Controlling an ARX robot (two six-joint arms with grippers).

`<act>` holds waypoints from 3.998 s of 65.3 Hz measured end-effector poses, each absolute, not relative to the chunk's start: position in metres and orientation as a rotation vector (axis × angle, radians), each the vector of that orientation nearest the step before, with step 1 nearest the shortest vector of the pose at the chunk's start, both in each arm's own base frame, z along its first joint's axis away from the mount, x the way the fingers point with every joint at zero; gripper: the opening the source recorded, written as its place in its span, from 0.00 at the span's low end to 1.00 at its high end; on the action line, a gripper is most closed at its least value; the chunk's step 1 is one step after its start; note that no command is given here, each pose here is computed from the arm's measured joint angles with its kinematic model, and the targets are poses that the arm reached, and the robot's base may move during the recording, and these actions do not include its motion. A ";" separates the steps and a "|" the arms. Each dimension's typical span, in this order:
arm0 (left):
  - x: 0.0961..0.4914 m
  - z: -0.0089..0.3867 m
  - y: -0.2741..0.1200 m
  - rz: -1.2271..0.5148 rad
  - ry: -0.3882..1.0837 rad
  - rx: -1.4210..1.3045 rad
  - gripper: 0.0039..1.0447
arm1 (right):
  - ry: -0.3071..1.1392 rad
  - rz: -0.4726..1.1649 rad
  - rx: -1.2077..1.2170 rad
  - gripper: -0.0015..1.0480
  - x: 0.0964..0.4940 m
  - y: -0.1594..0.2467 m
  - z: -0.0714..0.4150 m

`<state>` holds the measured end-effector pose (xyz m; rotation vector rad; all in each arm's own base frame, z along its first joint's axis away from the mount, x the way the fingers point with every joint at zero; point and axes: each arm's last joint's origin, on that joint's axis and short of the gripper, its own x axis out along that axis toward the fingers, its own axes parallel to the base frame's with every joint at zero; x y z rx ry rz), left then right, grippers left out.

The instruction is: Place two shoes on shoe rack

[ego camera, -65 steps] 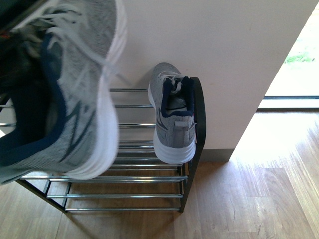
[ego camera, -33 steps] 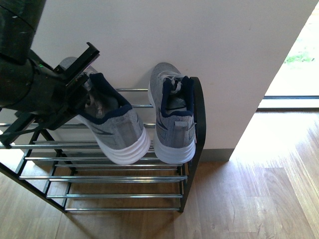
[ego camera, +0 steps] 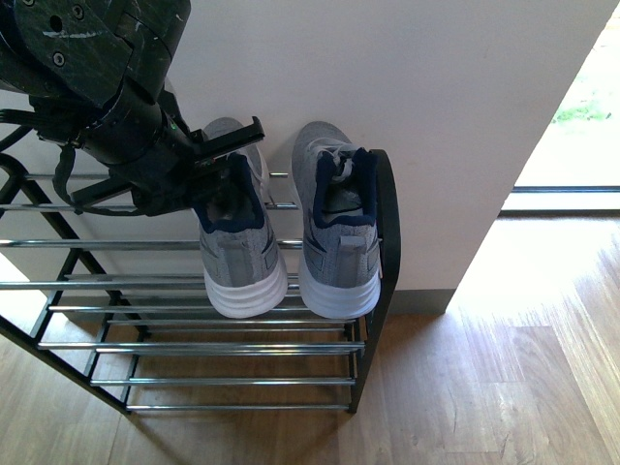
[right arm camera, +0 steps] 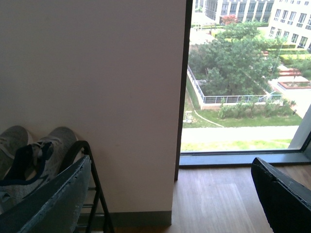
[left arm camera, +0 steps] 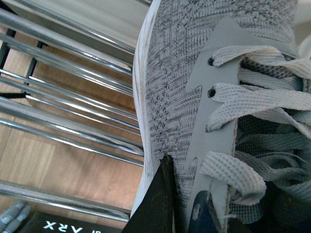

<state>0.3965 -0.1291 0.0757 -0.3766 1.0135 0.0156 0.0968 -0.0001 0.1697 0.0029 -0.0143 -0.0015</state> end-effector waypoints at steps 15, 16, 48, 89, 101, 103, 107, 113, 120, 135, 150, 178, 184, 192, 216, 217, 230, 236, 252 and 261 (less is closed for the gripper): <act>0.396 0.080 -0.136 -0.032 0.966 -0.254 0.27 | -0.014 -0.002 0.003 0.91 0.097 0.000 0.170; 0.395 0.081 -0.137 -0.031 0.959 -0.251 0.28 | -0.014 -0.002 0.003 0.91 0.097 0.000 0.170; 0.294 0.202 -0.081 0.070 0.566 -0.215 0.91 | -0.014 -0.002 0.003 0.91 0.097 0.000 0.170; 0.188 0.212 -0.012 -0.001 0.001 -0.037 0.40 | -0.014 -0.001 0.003 0.91 0.097 0.000 0.170; 0.164 0.194 -0.001 -0.003 0.002 -0.014 0.01 | -0.014 -0.001 0.003 0.91 0.097 0.000 0.170; 0.161 0.191 -0.001 -0.004 0.003 -0.014 0.01 | -0.014 -0.001 0.003 0.91 0.097 0.000 0.170; 0.155 0.187 -0.001 -0.004 0.006 -0.012 0.01 | -0.014 -0.001 0.003 0.91 0.097 0.000 0.170; 0.148 0.183 -0.001 -0.004 0.005 -0.011 0.01 | -0.014 -0.001 0.003 0.91 0.097 0.000 0.170; 0.139 0.179 -0.001 -0.004 0.005 -0.011 0.01 | -0.014 -0.001 0.003 0.91 0.097 0.000 0.170; 0.129 0.169 0.000 -0.004 -0.006 -0.010 0.01 | -0.014 -0.002 0.003 0.91 0.097 0.000 0.170; 0.120 0.170 0.000 -0.004 -0.010 -0.010 0.01 | -0.014 -0.002 0.003 0.91 0.097 0.000 0.170; 0.109 0.171 0.000 -0.004 -0.014 -0.010 0.01 | -0.014 -0.001 0.003 0.91 0.097 0.000 0.170; 0.100 0.166 0.000 -0.003 0.018 -0.010 0.01 | -0.014 -0.001 0.003 0.91 0.097 0.000 0.170; 0.098 0.167 0.000 -0.003 0.004 -0.010 0.01 | -0.015 -0.001 0.003 0.91 0.097 0.000 0.170; 0.098 0.167 0.000 -0.003 0.003 -0.010 0.29 | -0.015 -0.001 0.003 0.91 0.097 0.000 0.170; 0.098 0.167 0.000 -0.003 0.003 -0.010 0.31 | -0.015 -0.002 0.003 0.91 0.097 0.000 0.170; 0.098 0.167 0.000 -0.003 0.003 -0.010 0.65 | -0.015 -0.004 0.003 0.91 0.097 0.000 0.170; 0.098 0.167 0.000 -0.004 0.003 -0.010 0.82 | -0.015 -0.005 0.003 0.91 0.097 0.000 0.170; 0.098 0.167 0.000 0.001 0.003 -0.008 0.91 | -0.014 0.002 0.003 0.91 0.097 0.000 0.170; 0.098 0.167 0.000 0.000 0.003 -0.007 0.91 | -0.014 0.002 0.003 0.91 0.097 0.000 0.170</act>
